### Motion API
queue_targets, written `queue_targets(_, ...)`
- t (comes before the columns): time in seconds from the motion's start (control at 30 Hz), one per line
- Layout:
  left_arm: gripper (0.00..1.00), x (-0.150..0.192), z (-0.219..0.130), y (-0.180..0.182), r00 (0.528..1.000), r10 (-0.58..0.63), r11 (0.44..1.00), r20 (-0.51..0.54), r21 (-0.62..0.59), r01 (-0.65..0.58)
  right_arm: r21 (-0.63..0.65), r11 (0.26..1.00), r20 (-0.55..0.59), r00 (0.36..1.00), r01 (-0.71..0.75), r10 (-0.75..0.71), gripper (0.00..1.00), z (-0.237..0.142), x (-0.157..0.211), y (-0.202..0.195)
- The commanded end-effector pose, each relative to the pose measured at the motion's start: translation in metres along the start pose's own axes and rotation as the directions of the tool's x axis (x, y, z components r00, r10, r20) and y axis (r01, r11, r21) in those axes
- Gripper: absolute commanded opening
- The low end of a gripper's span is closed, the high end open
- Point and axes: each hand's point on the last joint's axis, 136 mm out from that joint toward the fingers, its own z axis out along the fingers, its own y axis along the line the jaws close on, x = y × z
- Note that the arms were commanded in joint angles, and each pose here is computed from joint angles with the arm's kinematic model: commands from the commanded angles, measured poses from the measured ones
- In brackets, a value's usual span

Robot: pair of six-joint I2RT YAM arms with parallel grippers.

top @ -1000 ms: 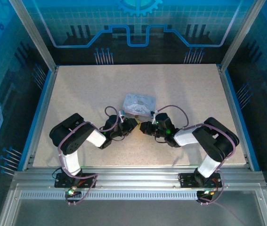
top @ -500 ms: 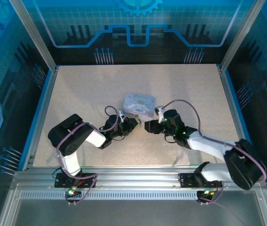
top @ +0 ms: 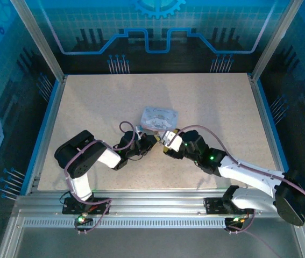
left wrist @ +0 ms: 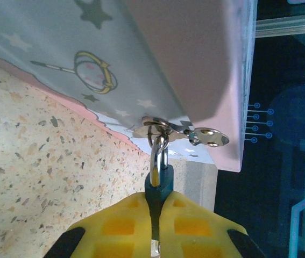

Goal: Unlock the padlock with the key

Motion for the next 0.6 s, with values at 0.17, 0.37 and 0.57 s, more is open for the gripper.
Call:
queue_targets(0.17,0.01,-0.006,-0.002,-0.018,0.996,-0.086,0.995,0.021,0.059,0.085,0.091,0.929,-0.163,0.926,0.358,-0.340,0.69,0.025,0.036,0.007)
queue_targets(0.37,0.00,-0.003,0.000,-0.022,0.990,-0.138,0.988,-0.001,0.069,0.138,0.085,0.925,-0.151,0.923,0.369,-0.354,0.66,0.049,0.034,0.021)
queue_targets(0.57,0.00,0.000,0.003,-0.022,0.980,-0.196,0.978,-0.028,0.071,0.198,0.063,0.934,-0.141,0.930,0.351,-0.340,0.46,0.070,0.032,0.028)
